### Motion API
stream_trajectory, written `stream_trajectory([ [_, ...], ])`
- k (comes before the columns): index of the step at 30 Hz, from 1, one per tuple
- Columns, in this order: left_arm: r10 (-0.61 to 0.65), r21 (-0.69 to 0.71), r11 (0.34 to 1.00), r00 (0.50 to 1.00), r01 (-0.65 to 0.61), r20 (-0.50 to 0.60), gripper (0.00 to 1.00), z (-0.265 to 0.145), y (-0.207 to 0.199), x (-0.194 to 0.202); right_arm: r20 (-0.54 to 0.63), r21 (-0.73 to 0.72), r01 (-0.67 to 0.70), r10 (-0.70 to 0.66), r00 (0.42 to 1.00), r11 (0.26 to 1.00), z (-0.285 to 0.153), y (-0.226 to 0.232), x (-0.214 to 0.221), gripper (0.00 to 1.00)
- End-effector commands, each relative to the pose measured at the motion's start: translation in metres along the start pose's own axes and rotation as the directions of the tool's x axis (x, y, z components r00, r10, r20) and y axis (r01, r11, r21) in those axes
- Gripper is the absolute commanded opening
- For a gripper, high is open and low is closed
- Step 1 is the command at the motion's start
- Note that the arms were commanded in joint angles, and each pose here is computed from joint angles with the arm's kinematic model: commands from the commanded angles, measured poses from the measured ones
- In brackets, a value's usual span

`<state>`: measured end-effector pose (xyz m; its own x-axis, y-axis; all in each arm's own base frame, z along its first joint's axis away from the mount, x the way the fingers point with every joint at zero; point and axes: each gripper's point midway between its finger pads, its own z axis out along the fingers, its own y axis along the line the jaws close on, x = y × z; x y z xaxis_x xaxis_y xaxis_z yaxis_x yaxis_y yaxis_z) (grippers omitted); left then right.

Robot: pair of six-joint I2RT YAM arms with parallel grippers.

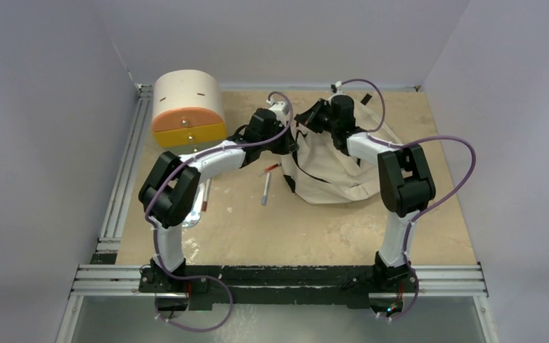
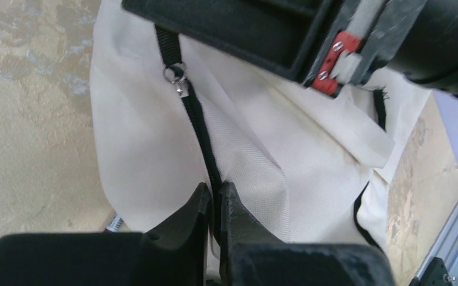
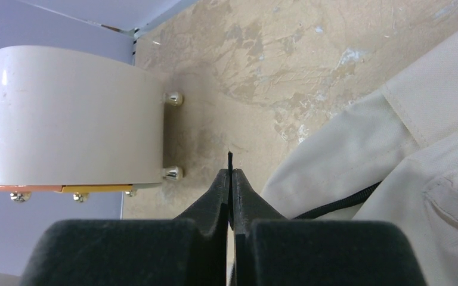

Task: Pack the student bag
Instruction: Zip the student bag at the center of the board.

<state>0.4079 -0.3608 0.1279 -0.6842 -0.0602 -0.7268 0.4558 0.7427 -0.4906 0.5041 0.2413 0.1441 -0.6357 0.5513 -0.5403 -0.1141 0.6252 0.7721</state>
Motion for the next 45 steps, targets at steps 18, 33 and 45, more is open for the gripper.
stream_trajectory([
  [18, -0.035, -0.018, 0.999, 0.994, 0.033, -0.108, 0.0, -0.031, 0.024, 0.07, 0.246, 0.219, 0.067, -0.122, 0.962, 0.973, 0.005, -0.038, -0.089, 0.0],
  [33, -0.008, -0.043, 0.999, 0.997, 0.004, -0.081, 0.0, -0.048, 0.02, 0.053, 0.361, 0.415, 0.057, -0.222, 0.906, 0.908, -0.009, -0.081, -0.138, 0.0],
  [45, 0.033, -0.013, 0.999, 0.998, -0.034, -0.062, 0.0, -0.068, 0.001, 0.029, 0.419, 0.491, 0.04, -0.276, 0.865, 0.87, -0.023, -0.106, -0.168, 0.0],
])
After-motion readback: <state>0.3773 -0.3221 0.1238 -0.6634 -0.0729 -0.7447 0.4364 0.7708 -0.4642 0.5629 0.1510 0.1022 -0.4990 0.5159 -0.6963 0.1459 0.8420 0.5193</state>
